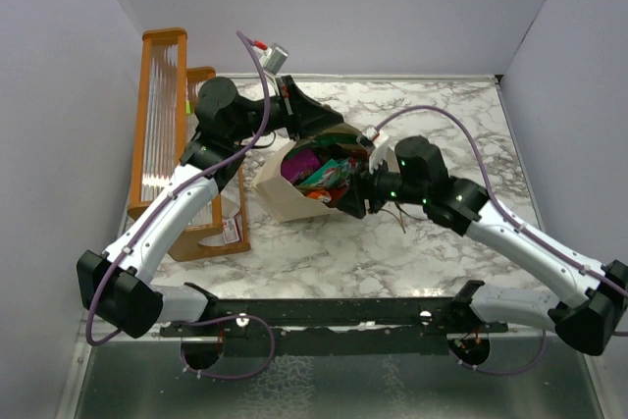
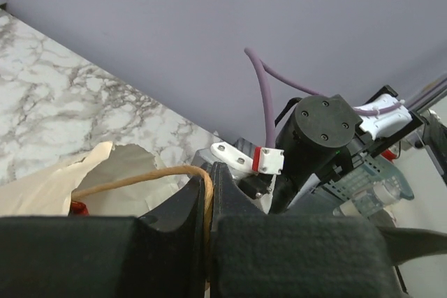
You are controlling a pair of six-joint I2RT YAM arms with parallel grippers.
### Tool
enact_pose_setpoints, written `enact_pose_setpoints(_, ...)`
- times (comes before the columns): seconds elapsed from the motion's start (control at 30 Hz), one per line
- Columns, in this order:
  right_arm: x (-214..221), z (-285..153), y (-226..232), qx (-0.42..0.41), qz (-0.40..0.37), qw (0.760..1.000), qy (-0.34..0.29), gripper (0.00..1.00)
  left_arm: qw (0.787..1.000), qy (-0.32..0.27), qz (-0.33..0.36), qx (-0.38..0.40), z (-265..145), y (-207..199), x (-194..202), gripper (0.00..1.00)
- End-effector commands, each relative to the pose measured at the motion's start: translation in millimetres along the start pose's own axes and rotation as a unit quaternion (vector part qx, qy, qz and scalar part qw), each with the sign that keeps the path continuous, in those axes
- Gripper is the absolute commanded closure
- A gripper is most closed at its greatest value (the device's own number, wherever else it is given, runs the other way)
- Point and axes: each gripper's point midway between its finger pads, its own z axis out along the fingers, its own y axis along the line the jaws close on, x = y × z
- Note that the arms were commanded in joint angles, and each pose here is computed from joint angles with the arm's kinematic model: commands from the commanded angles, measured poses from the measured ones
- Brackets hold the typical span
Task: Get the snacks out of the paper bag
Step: Adjust the paper bag at the center of the board.
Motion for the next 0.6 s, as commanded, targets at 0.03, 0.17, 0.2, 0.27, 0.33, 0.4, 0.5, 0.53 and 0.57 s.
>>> enact_pose_setpoints(0.03, -5, 9, -3, -0.004, -0.076, 0.996, -0.041, 0.51, 0.999, -0.033, 0.01, 0.028, -7, -31, -5, 1.0)
enact_pose_setpoints(0.17, -2, 11, 10, -0.05, -0.135, 0.988, -0.053, 0.52, 0.999, -0.028, -0.012, 0.032, -8, -37, 6, 1.0)
enact_pose_setpoints(0.2, -2, 9, 15, -0.066, -0.152, 0.984, -0.063, 0.52, 0.999, -0.029, -0.016, 0.029, -8, -37, 7, 1.0)
enact_pose_setpoints(0.27, 2, 5, 20, -0.087, -0.188, 0.975, -0.086, 0.51, 0.999, -0.031, -0.025, 0.03, -7, -41, 8, 1.0)
enact_pose_setpoints(0.33, 3, 0, 17, -0.081, -0.228, 0.963, -0.116, 0.51, 0.998, -0.026, -0.036, 0.037, -3, -47, 11, 1.0)
enact_pose_setpoints(0.4, -3, -6, 9, -0.054, -0.269, 0.95, -0.149, 0.51, 0.998, -0.018, -0.047, 0.039, 0, -50, 14, 1.0)
enact_pose_setpoints(0.5, -18, -16, -10, 0.011, -0.33, 0.926, -0.181, 0.48, 0.998, -0.007, -0.058, 0.024, 3, -49, 18, 1.0)
enact_pose_setpoints(0.53, -19, -17, -11, 0.013, -0.36, 0.917, -0.175, 0.47, 0.998, -0.004, -0.059, 0.019, 2, -48, 19, 1.0)
enact_pose_setpoints(0.57, -20, -19, -9, 0.01, -0.397, 0.903, -0.167, 0.45, 0.998, 0.0, -0.059, 0.013, 2, -47, 20, 1.0)
